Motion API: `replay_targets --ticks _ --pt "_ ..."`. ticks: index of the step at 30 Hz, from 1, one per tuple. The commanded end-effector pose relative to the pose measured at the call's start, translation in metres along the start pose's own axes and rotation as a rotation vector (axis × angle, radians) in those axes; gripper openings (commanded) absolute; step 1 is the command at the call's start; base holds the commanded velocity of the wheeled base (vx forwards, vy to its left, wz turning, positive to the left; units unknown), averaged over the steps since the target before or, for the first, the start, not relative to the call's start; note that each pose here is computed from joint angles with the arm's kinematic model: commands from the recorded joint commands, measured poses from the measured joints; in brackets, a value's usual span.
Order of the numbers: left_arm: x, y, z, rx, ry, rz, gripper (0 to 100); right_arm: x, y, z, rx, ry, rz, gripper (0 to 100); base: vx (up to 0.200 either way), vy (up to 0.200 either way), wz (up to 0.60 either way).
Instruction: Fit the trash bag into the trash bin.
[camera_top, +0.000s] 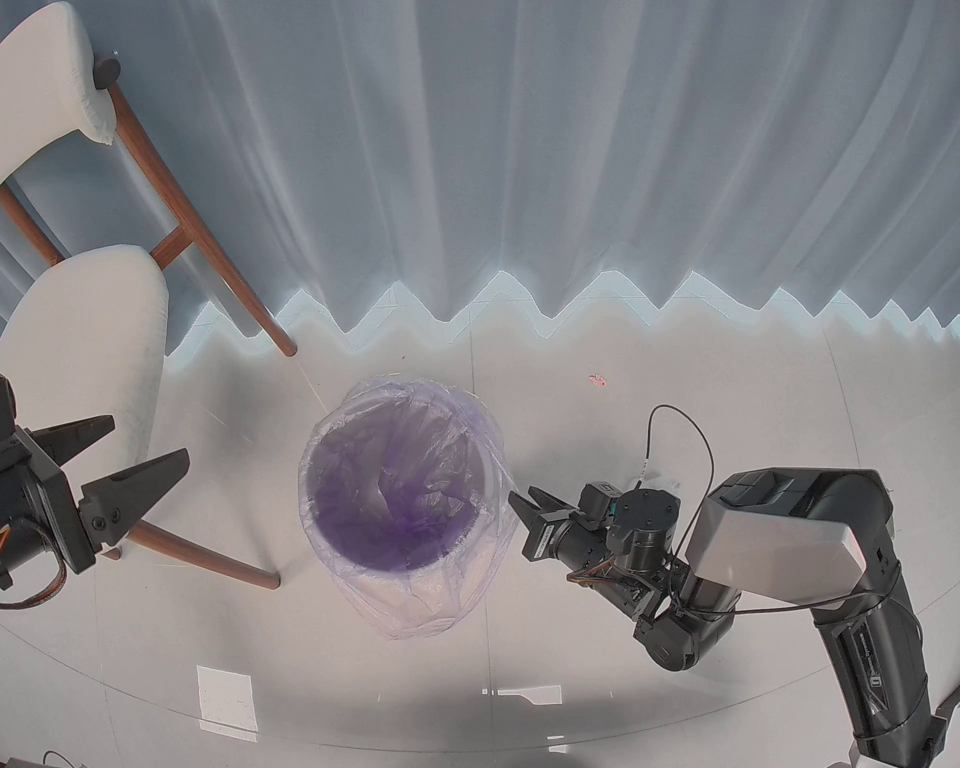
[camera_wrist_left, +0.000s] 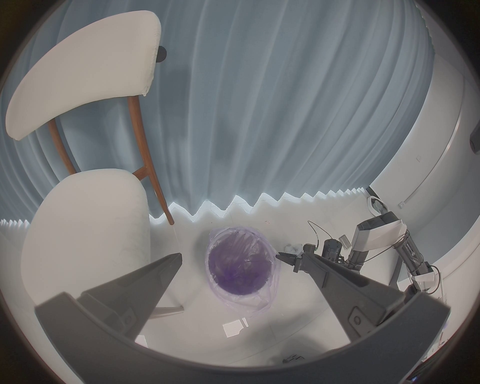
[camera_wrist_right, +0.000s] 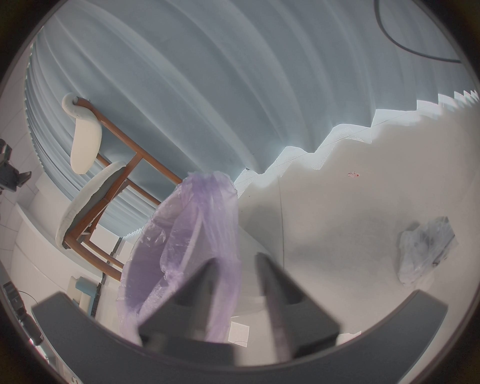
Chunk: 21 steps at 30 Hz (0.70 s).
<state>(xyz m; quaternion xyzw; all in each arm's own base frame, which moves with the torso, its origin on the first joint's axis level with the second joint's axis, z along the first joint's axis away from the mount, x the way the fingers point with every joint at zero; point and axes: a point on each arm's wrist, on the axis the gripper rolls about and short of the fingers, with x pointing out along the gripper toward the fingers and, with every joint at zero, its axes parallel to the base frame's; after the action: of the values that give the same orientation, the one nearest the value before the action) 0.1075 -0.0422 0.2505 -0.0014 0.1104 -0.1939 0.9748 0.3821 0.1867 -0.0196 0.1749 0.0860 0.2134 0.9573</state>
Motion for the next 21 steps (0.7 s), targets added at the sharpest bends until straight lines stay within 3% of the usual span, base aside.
replay_targets --ticks 1,8,13,18,21 --pt "-0.001 0.000 -0.001 0.002 -0.002 -0.002 100 0.001 -0.006 -0.003 0.001 0.005 -0.013 0 0.000 0.000 0.00" --pt "-0.002 0.000 -0.002 0.002 -0.002 0.000 100 0.007 -0.017 -0.012 0.013 0.006 -0.031 0 0.000 0.000 0.00" --pt "-0.003 0.000 -0.002 0.002 -0.005 0.000 100 0.014 -0.035 -0.039 0.046 0.034 -0.062 0 0.000 0.000 0.00" --pt "-0.006 0.000 -0.002 0.003 -0.014 -0.002 100 0.023 -0.042 -0.031 0.153 -0.008 -0.066 0 0.000 0.000 0.00" --pt "-0.006 0.000 -0.002 0.004 -0.011 -0.002 100 0.030 -0.060 -0.031 0.185 -0.018 -0.131 0 0.000 0.000 0.00"
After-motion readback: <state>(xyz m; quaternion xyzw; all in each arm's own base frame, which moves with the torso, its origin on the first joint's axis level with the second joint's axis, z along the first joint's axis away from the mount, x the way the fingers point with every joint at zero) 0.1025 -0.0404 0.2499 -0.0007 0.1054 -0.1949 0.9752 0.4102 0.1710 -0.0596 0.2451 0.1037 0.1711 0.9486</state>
